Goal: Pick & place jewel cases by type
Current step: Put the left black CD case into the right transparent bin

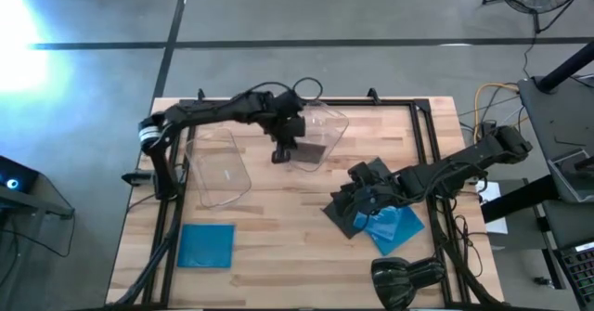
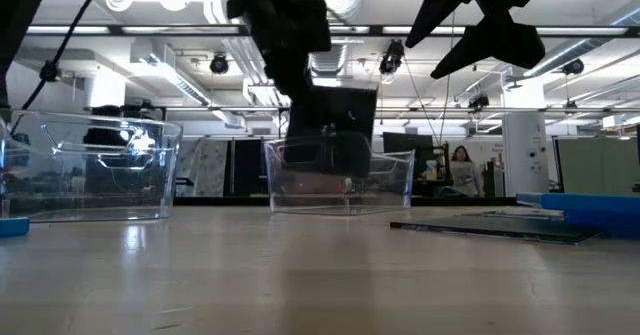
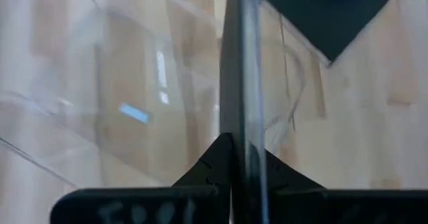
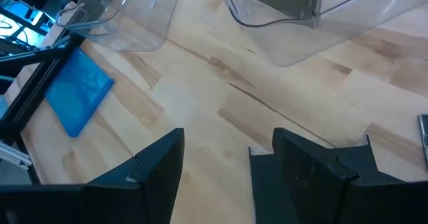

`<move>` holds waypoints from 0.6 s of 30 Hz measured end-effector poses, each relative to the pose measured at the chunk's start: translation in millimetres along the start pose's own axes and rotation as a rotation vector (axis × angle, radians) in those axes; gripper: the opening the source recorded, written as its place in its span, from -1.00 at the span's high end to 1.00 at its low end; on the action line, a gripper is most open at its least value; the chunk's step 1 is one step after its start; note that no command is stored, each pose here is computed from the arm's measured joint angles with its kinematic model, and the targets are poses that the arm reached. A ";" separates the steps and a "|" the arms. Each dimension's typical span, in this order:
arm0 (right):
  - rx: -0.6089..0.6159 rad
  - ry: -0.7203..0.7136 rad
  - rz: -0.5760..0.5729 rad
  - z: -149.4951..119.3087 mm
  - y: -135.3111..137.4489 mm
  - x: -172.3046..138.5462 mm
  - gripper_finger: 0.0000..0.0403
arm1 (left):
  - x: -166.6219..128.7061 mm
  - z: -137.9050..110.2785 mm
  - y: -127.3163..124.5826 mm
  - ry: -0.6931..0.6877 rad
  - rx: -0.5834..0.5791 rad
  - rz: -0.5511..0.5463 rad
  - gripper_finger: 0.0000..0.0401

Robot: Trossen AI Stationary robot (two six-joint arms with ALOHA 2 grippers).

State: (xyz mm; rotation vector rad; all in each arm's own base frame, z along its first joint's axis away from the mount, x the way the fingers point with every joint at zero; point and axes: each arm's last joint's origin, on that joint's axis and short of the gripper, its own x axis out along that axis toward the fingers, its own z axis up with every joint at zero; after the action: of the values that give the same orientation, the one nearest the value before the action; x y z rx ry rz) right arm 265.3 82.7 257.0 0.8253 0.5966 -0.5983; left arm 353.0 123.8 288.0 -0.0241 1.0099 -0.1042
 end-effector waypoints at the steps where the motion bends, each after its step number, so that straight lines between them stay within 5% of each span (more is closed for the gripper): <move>1: 0.004 0.000 0.000 0.0 0.0 0.0 -0.11 | 2.7 -3.3 5.6 0.009 -0.026 -0.026 1.00; 11: 0.049 -0.003 -0.020 1.7 -3.3 2.3 -0.11 | 32.4 -20.7 16.2 0.113 -0.154 -0.264 1.00; 18: 0.071 -0.012 -0.042 7.0 -6.6 5.5 -0.11 | 41.3 -21.8 25.7 0.190 -0.094 -0.012 0.96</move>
State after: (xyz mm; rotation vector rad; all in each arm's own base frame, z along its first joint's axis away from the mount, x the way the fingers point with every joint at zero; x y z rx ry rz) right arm 266.3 72.2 253.8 0.8766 0.5852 -0.6650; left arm 358.3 145.9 239.8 -0.1081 1.2037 -0.0707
